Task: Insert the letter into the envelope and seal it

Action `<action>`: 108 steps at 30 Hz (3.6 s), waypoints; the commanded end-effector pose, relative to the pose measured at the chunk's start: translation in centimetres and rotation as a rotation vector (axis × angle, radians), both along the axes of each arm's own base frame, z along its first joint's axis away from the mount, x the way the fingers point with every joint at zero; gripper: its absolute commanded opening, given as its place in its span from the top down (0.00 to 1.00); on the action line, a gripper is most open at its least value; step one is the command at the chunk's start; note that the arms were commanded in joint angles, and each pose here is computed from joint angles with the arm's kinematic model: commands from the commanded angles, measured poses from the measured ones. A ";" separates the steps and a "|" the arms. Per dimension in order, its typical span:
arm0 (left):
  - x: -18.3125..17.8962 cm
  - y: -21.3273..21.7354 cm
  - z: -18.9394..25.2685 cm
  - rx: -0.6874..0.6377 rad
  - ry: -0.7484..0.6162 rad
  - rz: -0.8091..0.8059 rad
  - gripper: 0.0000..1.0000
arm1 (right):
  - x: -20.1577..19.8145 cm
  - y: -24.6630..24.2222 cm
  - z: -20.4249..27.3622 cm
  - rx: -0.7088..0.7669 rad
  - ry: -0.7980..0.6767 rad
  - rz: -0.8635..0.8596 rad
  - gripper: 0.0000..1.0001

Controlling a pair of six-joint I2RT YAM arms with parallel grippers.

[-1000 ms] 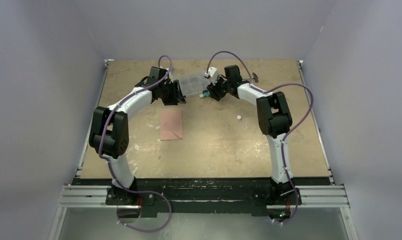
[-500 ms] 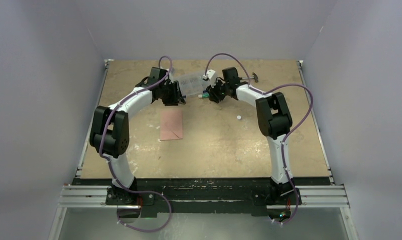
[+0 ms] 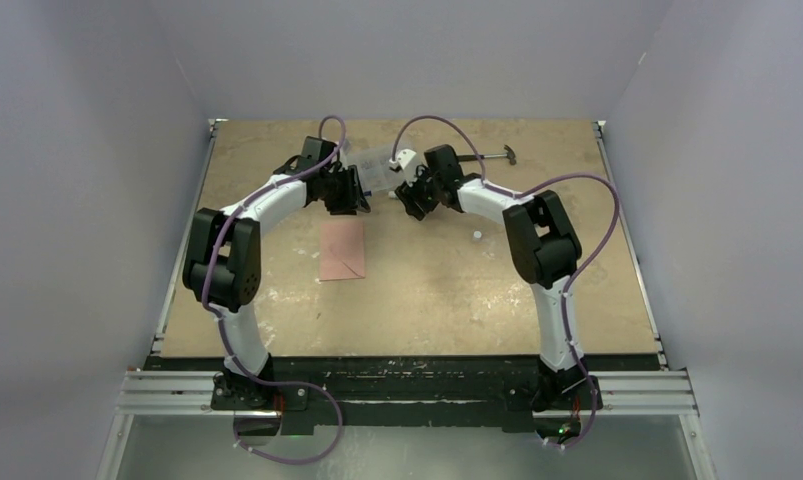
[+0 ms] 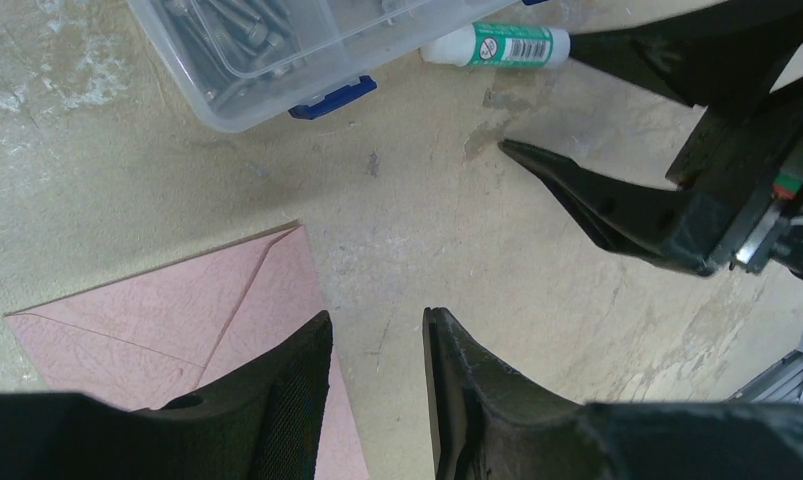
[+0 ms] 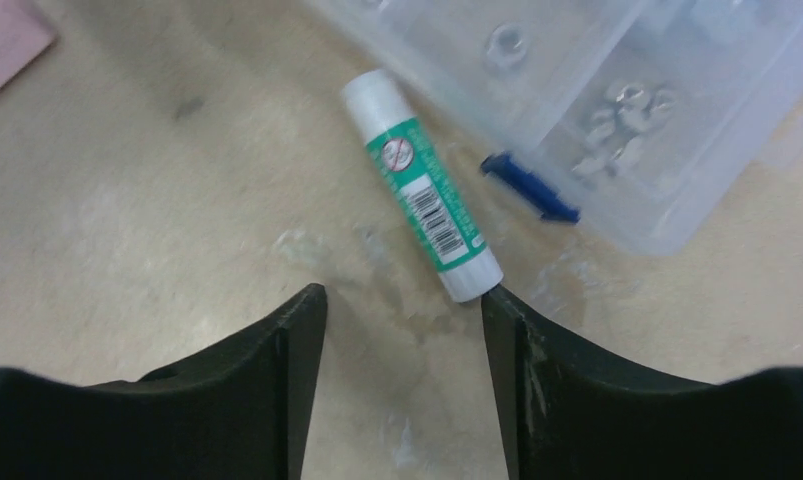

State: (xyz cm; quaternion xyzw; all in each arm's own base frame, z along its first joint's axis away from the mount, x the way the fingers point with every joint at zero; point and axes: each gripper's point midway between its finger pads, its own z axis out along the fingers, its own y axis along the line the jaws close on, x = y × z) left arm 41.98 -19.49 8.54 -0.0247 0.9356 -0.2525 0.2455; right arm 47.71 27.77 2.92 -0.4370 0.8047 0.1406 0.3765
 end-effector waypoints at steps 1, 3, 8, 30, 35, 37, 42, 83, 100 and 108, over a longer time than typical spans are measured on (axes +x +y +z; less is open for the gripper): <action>0.2 0.0 0.6 -0.003 -0.011 -0.004 0.63 | 3.1 -1.5 -0.3 -0.088 -0.036 -0.195 0.37; 0.2 0.1 0.6 0.004 -0.012 0.000 0.62 | 3.1 -1.6 -0.3 -0.090 -0.042 -0.204 0.34; 0.3 0.4 0.7 0.013 -0.014 0.007 0.62 | 2.8 -0.4 -0.1 -0.062 -0.056 -0.153 0.30; 0.7 2.0 -0.4 0.097 0.008 0.078 0.67 | -2.6 3.8 3.2 0.089 -0.020 0.052 0.48; 0.7 2.4 -0.4 0.114 0.004 0.090 0.67 | 0.0 2.5 4.2 0.047 -0.070 -0.100 0.12; 0.7 2.4 -0.3 0.117 0.003 0.088 0.67 | 0.1 2.6 3.7 0.032 -0.068 -0.084 0.10; 0.7 2.8 -0.2 0.123 0.002 0.098 0.67 | -1.1 4.1 1.1 -0.047 -0.051 0.011 0.12; 1.4 5.2 6.5 -0.006 -0.179 0.210 0.56 | -6.3 5.7 2.0 0.070 0.069 0.067 0.92; -4.7 -1.8 25.4 -0.608 -0.738 -0.153 0.30 | -12.5 6.9 28.9 0.941 0.036 0.151 0.88; -8.7 -2.7 29.5 -0.774 -0.858 -0.269 0.28 | -13.8 7.0 32.3 1.088 0.078 0.173 0.86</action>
